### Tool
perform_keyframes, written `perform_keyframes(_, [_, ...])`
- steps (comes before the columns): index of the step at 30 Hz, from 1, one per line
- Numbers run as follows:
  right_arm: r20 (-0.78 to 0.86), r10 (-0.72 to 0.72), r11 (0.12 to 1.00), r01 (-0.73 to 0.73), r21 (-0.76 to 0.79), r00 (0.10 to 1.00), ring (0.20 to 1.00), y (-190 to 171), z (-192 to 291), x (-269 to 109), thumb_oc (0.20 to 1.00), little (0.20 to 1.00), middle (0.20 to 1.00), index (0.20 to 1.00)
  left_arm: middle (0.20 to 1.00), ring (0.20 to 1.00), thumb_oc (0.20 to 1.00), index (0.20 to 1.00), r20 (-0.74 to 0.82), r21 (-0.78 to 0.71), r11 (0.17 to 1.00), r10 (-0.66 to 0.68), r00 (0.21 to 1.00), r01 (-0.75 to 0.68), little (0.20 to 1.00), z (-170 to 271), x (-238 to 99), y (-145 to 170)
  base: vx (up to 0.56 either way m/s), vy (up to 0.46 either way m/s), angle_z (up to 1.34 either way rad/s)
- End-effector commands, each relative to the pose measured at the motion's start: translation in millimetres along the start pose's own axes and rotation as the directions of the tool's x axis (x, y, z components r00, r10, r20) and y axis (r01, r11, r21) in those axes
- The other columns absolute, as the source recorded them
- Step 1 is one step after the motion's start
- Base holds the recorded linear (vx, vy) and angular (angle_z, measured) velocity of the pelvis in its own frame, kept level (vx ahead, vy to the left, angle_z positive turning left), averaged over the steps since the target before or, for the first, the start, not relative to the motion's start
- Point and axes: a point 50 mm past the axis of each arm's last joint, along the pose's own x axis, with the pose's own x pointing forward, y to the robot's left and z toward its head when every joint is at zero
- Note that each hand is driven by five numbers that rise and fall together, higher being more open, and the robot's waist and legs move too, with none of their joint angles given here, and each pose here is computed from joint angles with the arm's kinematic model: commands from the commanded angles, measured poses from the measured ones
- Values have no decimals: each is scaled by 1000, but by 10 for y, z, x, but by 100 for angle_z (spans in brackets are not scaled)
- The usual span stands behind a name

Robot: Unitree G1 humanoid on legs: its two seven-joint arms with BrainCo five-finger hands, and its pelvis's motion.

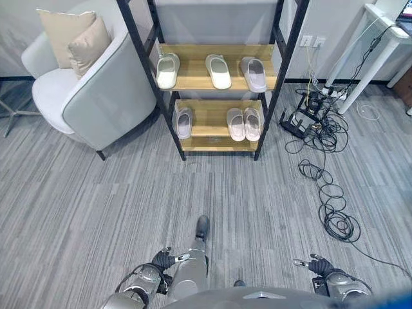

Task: Arrange the slippers neatly on the shoe rack.

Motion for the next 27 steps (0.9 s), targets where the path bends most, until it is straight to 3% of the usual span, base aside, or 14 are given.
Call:
perform_keyframes(1, [18, 15, 999, -15, 32, 1000, 1000, 70, -70, -23, 1000, 1000, 1000, 1000, 1000, 1000, 1000, 1000, -2, 66, 998, 2, 1000, -2, 1000, -3, 1, 6, 318, 299, -24])
perform_keyframes(6, [13, 61, 998, -61, 34, 998, 1000, 229, -81, -28, 1000, 1000, 1000, 1000, 1000, 1000, 1000, 1000, 25, 71, 997, 41, 999, -43, 1000, 71, 12, 140, 135, 235, 16])
perform_keyframes(12, [73, 81, 997, -81, 6, 994, 1000, 284, 101, -13, 1000, 1000, 1000, 1000, 1000, 1000, 1000, 1000, -7, 177, 984, 37, 999, -35, 1000, -11, 1, 173, 88, 164, -6])
perform_keyframes(20, [39, 72, 996, -74, 40, 997, 1000, 230, -16, -24, 1000, 1000, 1000, 1000, 1000, 1000, 1000, 1000, -34, 197, 980, 5, 999, 2, 1000, -109, -18, 62, 206, -90, 14])
perform_keyframes(27, [124, 81, 997, -80, -14, 989, 1000, 244, 185, -16, 1000, 1000, 1000, 1000, 1000, 1000, 1000, 1000, 108, 165, 986, -13, 994, -5, 1000, 278, 31, -63, 124, -171, 22])
